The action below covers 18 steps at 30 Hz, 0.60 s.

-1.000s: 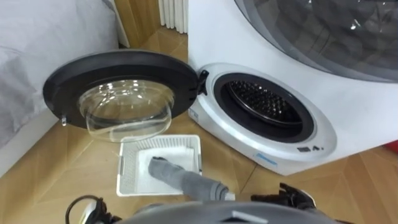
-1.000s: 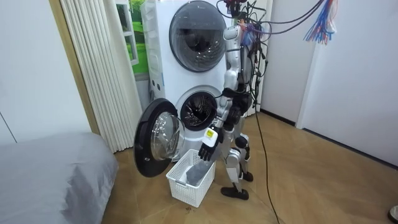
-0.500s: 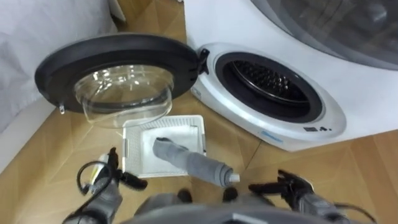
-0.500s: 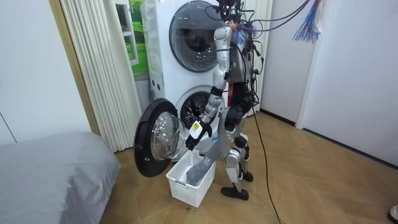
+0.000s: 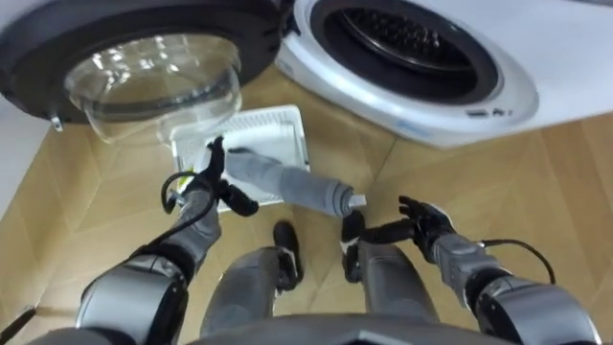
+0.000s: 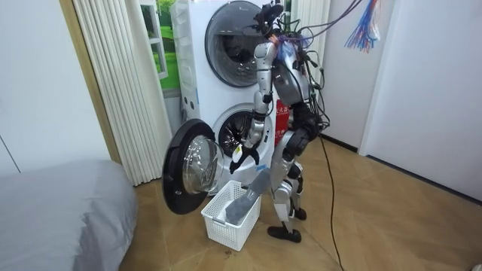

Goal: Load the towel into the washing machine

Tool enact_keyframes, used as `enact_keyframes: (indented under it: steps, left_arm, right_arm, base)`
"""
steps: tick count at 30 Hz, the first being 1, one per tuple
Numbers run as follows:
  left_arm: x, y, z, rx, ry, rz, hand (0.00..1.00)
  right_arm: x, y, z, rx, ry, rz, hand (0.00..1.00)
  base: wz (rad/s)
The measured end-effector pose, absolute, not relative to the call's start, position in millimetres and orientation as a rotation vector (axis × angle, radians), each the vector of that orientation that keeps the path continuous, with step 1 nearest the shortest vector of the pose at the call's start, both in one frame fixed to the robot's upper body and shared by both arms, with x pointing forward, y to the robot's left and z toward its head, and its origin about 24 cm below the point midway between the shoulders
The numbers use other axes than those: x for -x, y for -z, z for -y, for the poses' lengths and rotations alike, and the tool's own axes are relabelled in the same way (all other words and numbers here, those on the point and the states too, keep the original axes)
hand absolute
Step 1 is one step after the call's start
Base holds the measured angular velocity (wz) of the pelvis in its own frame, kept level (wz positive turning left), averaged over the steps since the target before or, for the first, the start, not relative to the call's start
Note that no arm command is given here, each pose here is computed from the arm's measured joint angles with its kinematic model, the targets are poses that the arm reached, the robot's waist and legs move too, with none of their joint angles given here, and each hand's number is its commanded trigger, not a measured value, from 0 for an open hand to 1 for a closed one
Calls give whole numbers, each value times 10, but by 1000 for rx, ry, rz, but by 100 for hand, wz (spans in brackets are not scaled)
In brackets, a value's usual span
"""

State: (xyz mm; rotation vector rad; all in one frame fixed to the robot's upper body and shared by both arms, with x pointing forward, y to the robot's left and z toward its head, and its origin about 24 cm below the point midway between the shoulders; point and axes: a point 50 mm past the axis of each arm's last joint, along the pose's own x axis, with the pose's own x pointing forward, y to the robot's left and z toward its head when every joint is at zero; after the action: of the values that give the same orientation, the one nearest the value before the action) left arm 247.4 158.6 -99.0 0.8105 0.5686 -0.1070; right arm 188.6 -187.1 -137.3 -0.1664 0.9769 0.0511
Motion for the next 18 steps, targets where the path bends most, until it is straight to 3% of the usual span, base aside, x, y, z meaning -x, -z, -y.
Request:
enact_keyframes:
  steps: [7,18]
  left_arm:
    - [-2830,693,-1422,-953,148,-360,0]
    - [-3032,474,-1270,-1086,200,-182,0]
  right_arm:
    - [-2141,1237,1783,167,-69,-879,0]
    - [-2413,1027,1592,164,-115,-714,0]
  base:
    - [-10]
    - [-9]
